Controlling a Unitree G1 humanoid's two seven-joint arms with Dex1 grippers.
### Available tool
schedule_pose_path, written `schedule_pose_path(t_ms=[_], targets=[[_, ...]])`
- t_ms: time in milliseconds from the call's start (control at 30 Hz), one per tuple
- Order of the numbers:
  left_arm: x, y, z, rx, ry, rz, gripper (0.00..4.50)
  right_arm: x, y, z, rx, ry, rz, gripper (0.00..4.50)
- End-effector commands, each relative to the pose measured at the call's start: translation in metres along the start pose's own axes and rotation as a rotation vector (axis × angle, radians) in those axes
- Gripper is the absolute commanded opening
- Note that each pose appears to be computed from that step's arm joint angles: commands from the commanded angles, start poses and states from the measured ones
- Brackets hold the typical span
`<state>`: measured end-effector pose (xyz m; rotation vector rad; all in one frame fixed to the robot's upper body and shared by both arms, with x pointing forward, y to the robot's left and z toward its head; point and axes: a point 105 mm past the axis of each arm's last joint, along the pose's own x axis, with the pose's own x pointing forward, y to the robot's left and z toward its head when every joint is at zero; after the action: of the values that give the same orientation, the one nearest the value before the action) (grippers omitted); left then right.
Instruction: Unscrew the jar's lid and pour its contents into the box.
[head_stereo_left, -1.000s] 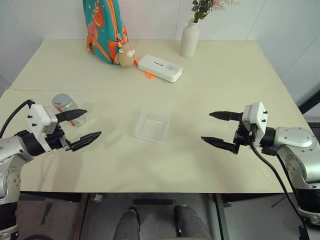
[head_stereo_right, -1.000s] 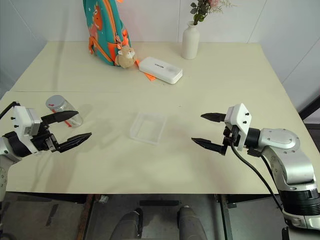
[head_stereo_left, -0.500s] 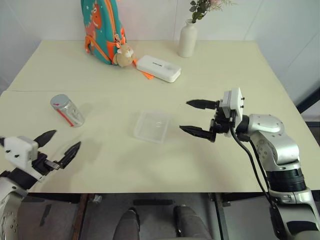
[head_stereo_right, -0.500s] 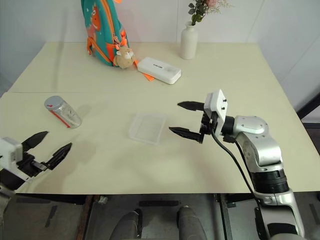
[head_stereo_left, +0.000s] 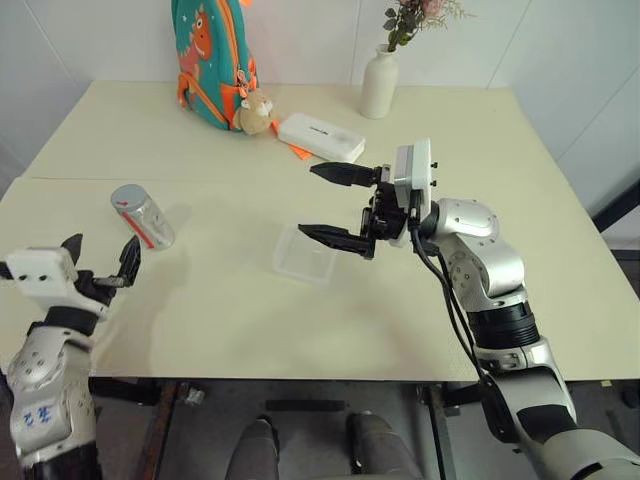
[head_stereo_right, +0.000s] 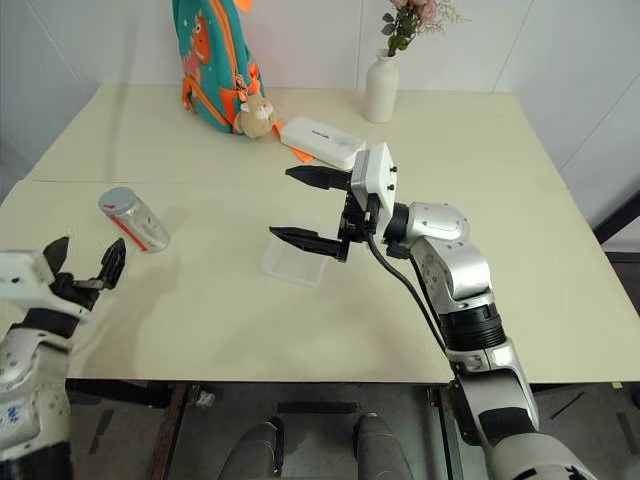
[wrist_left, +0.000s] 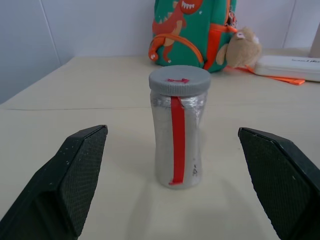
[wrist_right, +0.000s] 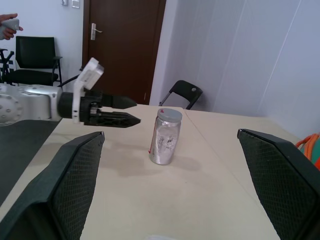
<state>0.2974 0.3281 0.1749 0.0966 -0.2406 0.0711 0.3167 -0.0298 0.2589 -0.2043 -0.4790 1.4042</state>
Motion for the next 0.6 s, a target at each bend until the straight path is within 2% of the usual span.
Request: schedule_pose_path(t_ms=[33,367,600], targets=[[0.007,0.001,0.006,0.018,-0.039,-0.033,4.47,0.002,0.002,0.012,-0.054,-0.032,-0.004,4.50],[0.043,-0.001,0.000,0.028,-0.028,-0.114,4.47,-0.001,0.005,0.014,-0.056,-0.039,-0.075,4.50],[0.057,-0.003,-0.004,0.057,-0.024,-0.134,4.47,-0.006,0.004,0.015,-0.064,-0.035,-0.118,4.50]])
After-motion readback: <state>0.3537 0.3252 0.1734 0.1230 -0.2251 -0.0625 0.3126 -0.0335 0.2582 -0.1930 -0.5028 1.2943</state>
